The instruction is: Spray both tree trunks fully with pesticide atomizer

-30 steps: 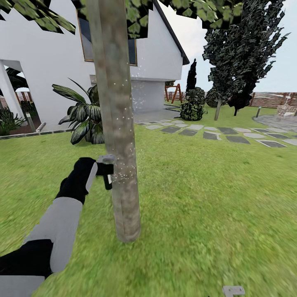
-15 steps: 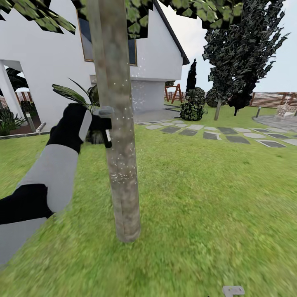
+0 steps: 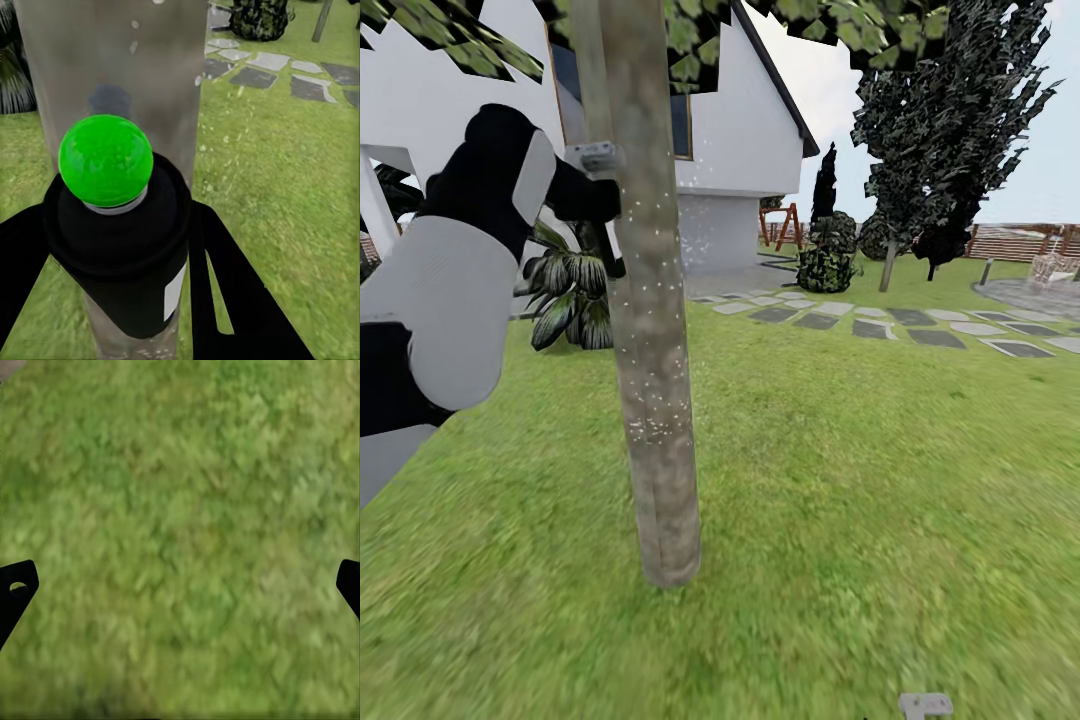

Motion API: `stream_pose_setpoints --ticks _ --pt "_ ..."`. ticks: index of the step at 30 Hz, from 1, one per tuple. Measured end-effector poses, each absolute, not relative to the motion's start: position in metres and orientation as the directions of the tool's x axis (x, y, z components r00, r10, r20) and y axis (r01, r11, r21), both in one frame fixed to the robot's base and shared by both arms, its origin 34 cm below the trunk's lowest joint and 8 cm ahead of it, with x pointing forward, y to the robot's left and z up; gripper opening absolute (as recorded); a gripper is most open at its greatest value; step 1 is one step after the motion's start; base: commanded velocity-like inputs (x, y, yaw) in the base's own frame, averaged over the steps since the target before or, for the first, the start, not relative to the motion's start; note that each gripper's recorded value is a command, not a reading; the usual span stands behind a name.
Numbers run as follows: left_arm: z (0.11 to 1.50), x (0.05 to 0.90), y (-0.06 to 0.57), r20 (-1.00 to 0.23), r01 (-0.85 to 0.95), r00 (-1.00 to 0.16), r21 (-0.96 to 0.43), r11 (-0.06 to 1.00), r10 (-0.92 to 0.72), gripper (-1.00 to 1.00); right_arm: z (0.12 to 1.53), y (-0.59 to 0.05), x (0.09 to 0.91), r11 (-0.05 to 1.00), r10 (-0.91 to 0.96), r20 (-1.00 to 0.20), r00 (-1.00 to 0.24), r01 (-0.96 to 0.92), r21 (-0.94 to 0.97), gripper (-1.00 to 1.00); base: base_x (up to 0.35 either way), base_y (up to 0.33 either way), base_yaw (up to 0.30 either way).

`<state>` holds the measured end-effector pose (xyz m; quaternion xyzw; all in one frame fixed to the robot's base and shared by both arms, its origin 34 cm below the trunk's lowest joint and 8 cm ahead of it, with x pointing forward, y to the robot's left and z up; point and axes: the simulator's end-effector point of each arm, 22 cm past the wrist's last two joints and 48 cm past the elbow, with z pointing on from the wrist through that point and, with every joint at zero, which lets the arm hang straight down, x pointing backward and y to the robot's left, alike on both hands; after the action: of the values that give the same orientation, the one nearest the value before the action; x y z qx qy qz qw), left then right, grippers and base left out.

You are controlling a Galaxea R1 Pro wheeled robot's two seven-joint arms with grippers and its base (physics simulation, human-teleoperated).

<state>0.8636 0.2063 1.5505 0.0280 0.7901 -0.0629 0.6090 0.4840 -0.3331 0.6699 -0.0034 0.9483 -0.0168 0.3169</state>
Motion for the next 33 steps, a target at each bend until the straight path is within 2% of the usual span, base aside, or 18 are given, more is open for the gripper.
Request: stream_pose_setpoints --ticks 5,16,22,28,33 --pt "1.557 0.862 0.207 -0.968 0.122 -0.246 -0.071 0.990 -0.040 -1.00 0.670 -0.333 0.484 0.999 -0.017 -0.600 -0.799 0.004 -0.034 1.00 -0.002 0.000 0.000" --pt "1.554 0.864 0.219 -0.967 0.106 -0.251 -0.081 0.991 -0.052 -1.00 0.670 -0.334 0.484 0.999 -0.017 -0.601 -0.799 0.005 -0.035 1.00 -0.175 0.041 0.000" --pt "1.491 0.881 0.235 -0.923 0.073 -0.382 -0.084 0.994 -0.050 -1.00 0.670 -0.333 0.484 0.999 -0.017 -0.600 -0.800 0.005 -0.035 1.00 -0.010 0.004 0.000" --pt "1.429 0.903 0.234 -0.908 0.077 -0.416 -0.088 0.993 -0.048 -1.00 0.670 -0.333 0.484 0.999 -0.017 -0.600 -0.800 0.005 -0.034 1.00 0.000 0.000 0.000" --pt "1.414 0.912 0.233 -0.922 0.081 -0.385 -0.083 0.993 -0.045 -1.00 0.670 -0.333 0.484 0.999 -0.017 -0.600 -0.800 0.004 -0.034 1.00 0.000 0.000 0.000"
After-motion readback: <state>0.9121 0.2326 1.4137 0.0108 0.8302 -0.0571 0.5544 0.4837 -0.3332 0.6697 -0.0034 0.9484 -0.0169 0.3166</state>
